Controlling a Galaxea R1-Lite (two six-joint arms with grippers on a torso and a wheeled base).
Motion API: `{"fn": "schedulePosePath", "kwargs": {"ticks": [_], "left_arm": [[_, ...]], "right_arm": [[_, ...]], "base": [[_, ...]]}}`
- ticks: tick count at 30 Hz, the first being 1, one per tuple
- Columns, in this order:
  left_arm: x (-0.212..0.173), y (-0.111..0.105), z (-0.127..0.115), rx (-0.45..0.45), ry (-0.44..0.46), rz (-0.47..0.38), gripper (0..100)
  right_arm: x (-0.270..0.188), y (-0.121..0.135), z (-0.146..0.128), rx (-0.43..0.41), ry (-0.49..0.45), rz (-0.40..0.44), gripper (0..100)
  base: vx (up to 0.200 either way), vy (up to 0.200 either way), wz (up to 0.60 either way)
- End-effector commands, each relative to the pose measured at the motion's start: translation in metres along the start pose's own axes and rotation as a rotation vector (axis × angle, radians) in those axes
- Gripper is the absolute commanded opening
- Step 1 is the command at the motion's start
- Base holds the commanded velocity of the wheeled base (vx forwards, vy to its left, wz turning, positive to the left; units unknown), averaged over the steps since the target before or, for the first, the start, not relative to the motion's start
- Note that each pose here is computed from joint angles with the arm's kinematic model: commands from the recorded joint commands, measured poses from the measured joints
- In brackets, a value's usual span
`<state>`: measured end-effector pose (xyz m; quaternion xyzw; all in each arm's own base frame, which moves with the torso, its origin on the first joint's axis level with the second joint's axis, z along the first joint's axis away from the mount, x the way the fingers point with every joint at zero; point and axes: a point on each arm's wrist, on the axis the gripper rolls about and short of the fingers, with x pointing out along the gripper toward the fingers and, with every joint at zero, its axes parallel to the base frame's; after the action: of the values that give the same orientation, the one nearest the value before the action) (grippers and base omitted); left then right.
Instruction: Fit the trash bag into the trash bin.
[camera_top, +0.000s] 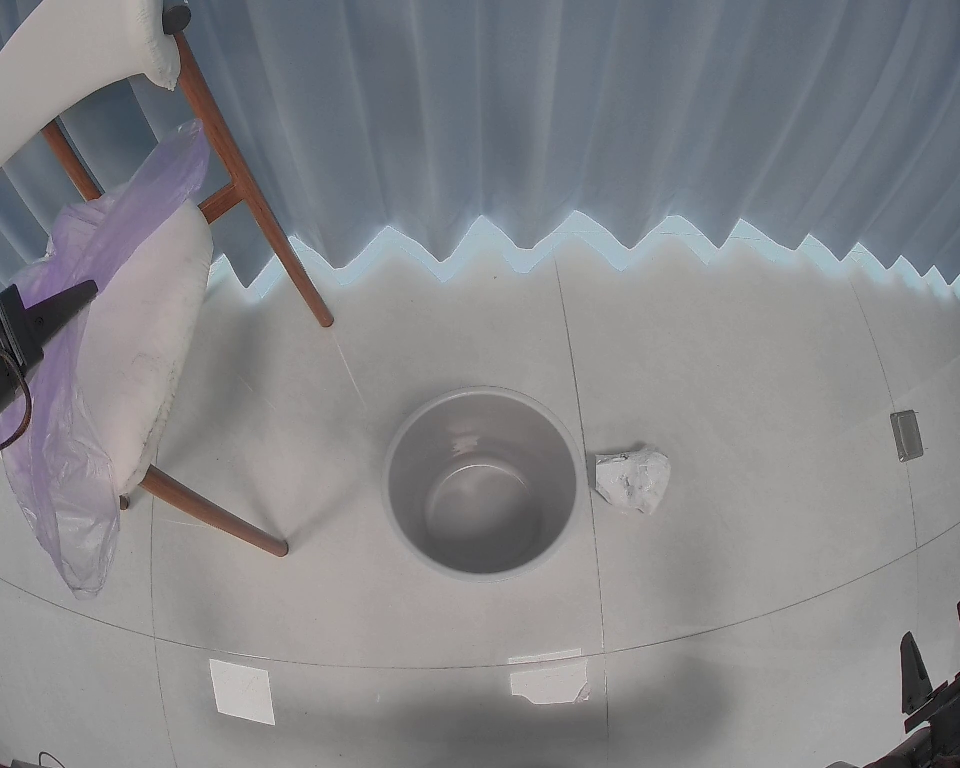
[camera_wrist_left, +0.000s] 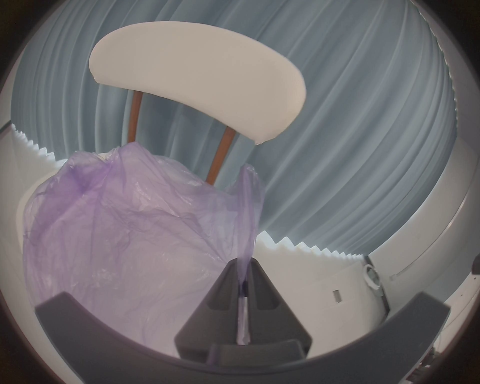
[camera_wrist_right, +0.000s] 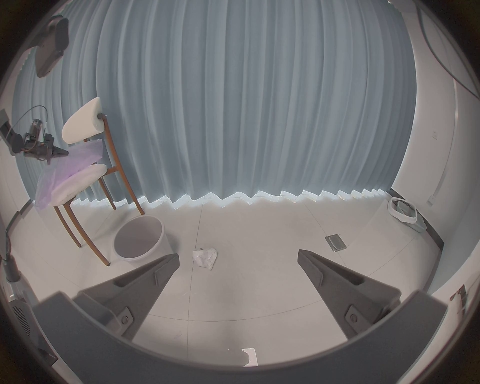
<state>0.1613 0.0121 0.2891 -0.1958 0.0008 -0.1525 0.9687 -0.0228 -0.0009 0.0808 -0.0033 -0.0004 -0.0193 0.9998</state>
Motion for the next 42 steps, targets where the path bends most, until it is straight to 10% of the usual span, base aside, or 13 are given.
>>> {"fn": "schedulePosePath", "kwargs": {"ticks": [1, 42], "left_arm": [[-0.009, -0.019, 0.000, -0.058, -0.011, -0.108, 0], [0.013, -0.125, -0.059, 0.107, 0.298, -0.808, 0]], "right_arm": [[0.000, 0.000, -0.005, -0.001, -0.001, 0.000, 100], [0.000, 0.000, -0.005, -0.006, -0.001, 0.002, 100]], "base": [[0.000, 0.000, 0.00], [0.000, 0.000, 0.00]]}}
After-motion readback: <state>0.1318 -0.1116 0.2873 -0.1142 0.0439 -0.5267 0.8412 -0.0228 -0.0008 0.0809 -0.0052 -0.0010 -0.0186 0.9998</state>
